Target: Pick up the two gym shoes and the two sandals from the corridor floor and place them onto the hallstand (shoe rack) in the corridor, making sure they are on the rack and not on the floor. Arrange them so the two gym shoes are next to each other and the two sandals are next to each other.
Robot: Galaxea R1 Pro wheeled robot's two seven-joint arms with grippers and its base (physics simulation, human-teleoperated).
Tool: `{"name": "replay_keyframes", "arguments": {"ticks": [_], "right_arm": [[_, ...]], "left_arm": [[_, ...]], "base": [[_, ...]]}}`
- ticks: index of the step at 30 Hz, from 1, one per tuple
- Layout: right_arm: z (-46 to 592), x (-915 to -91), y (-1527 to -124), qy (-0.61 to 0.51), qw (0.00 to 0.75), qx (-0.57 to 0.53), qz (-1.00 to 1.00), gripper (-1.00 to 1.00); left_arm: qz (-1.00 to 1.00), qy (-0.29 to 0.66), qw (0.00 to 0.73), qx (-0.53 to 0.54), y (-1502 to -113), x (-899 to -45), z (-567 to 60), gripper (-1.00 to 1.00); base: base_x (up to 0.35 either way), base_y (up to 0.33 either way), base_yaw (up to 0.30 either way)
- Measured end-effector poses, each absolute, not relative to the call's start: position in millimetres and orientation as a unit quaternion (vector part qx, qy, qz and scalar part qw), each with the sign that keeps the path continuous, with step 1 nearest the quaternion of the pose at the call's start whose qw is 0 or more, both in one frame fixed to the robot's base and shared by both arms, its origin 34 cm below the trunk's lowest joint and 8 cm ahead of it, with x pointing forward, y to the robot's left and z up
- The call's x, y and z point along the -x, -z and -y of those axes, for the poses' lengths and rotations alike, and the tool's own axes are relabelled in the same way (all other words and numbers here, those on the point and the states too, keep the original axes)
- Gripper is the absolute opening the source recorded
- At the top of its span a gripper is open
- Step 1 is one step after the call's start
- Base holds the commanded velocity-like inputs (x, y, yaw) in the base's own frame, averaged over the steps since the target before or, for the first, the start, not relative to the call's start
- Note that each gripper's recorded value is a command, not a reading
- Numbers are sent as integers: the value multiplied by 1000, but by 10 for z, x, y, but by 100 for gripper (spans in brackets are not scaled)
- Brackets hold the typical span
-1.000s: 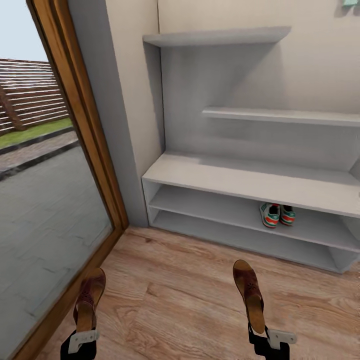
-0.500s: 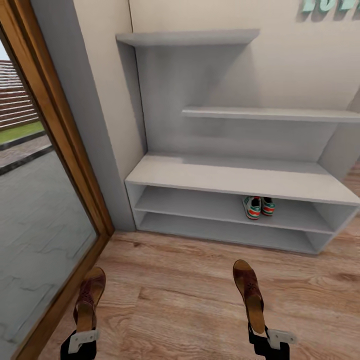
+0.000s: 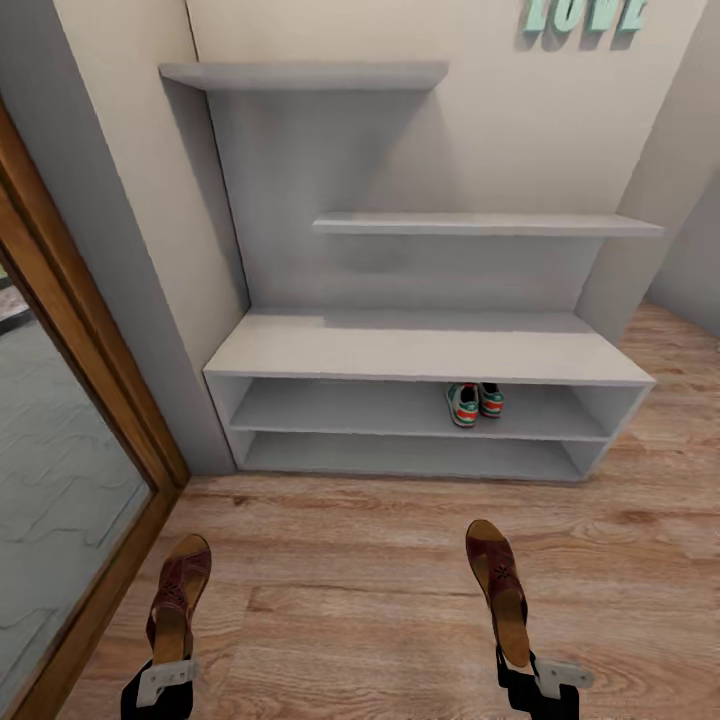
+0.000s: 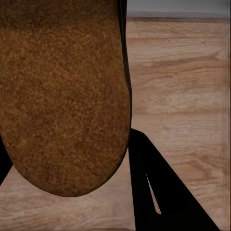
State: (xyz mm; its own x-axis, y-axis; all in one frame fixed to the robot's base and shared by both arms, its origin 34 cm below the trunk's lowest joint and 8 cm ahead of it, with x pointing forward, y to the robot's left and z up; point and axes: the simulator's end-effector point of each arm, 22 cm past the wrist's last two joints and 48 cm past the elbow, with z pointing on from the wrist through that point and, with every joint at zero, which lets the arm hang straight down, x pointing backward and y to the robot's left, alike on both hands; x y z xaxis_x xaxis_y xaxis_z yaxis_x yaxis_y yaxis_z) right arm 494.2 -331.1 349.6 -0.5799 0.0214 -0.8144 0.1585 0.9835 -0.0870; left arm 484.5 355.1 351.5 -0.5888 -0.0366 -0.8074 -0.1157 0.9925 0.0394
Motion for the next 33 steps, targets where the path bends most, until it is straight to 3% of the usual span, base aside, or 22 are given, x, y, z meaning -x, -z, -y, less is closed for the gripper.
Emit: {"name": "replay_keyframes", "arguments": {"ticks": [7,33], "right_arm": [[3281,-4948,-3495,73,456,-48,-886,-100],[3271,-4952,-3495,72,456,-47,-886,-100]], "left_arm": [[-890,-44,452,43,-3515,-4846,-3551,-100],[-893,-46,447,44,-3498,-4845,-3550,-100]], "base": [[0,0,-202],[0,0,-7]]}}
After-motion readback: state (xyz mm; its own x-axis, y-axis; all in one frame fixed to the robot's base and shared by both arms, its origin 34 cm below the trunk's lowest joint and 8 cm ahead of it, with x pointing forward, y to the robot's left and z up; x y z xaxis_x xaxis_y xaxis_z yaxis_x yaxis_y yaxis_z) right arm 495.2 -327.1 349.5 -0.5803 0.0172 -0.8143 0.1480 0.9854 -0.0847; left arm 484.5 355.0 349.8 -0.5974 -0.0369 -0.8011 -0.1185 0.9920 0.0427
